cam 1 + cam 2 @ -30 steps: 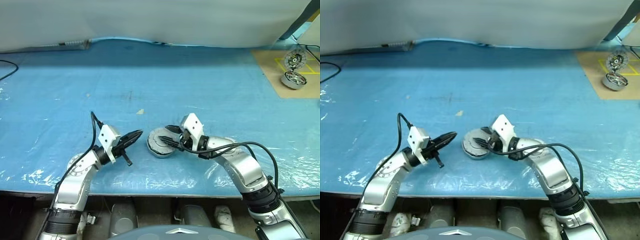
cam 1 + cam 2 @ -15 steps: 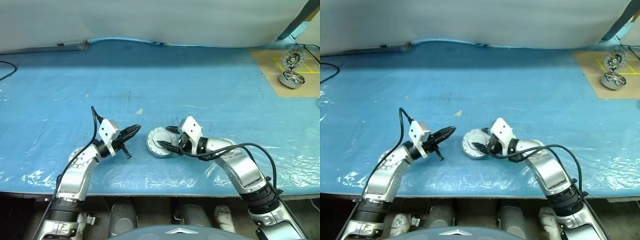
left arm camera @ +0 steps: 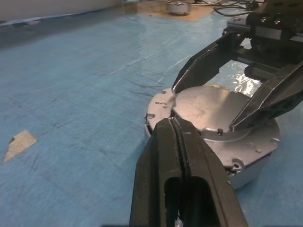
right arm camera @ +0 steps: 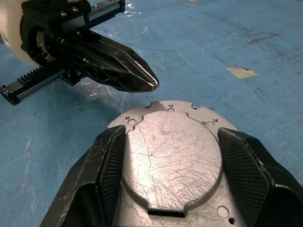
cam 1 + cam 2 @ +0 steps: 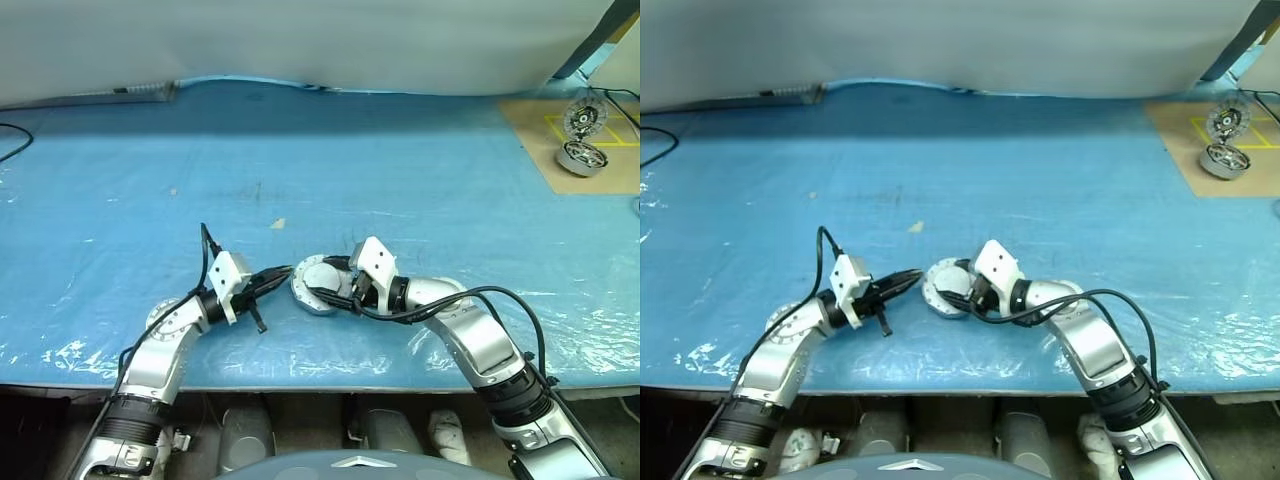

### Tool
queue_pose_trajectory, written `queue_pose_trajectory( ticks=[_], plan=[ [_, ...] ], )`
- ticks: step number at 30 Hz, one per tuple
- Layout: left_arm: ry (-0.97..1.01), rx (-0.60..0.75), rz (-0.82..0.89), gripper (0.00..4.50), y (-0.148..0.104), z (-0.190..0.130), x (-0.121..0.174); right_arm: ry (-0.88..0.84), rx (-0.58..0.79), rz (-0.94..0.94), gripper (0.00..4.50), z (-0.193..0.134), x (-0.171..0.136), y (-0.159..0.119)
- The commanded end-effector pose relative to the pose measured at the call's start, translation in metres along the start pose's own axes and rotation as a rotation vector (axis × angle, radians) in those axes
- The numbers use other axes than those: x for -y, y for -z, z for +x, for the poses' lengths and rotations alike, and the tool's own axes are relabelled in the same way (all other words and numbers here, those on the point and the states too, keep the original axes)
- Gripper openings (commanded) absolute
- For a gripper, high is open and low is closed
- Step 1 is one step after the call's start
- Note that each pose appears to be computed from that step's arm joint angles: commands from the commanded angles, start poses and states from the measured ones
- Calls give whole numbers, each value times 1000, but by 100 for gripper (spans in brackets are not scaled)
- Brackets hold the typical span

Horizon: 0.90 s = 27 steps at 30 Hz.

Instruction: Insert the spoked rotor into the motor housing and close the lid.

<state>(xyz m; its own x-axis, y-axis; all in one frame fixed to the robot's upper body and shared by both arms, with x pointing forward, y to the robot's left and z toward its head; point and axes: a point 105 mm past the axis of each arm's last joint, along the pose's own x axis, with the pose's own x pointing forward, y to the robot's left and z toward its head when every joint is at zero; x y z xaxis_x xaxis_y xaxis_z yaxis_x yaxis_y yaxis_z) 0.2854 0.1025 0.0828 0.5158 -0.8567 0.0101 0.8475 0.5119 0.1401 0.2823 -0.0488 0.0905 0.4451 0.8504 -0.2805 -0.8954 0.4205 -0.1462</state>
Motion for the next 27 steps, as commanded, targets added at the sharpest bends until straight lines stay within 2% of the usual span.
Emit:
queue_pose_trajectory(
  ticks=[1,5,8,10,14,23,27],
  plan=[
    [30,22,46,0,-20,15,4,-38,2,-8,325,1,-8,0],
    [33,31,47,0,-37,28,6,-45,-11,-6,325,-2,-8,2],
    [32,38,42,0,-50,35,8,-27,-11,-10,385,-1,-7,3],
    [24,38,40,0,-53,33,8,-8,-9,-23,447,0,-5,3],
    [-4,35,36,0,-48,15,8,-9,-9,-24,447,0,-6,4],
    [-66,12,20,0,-28,-3,6,-5,5,-7,447,6,-3,5],
    [-95,11,7,0,-20,-7,5,3,20,19,322,10,-4,4]
  ],
)
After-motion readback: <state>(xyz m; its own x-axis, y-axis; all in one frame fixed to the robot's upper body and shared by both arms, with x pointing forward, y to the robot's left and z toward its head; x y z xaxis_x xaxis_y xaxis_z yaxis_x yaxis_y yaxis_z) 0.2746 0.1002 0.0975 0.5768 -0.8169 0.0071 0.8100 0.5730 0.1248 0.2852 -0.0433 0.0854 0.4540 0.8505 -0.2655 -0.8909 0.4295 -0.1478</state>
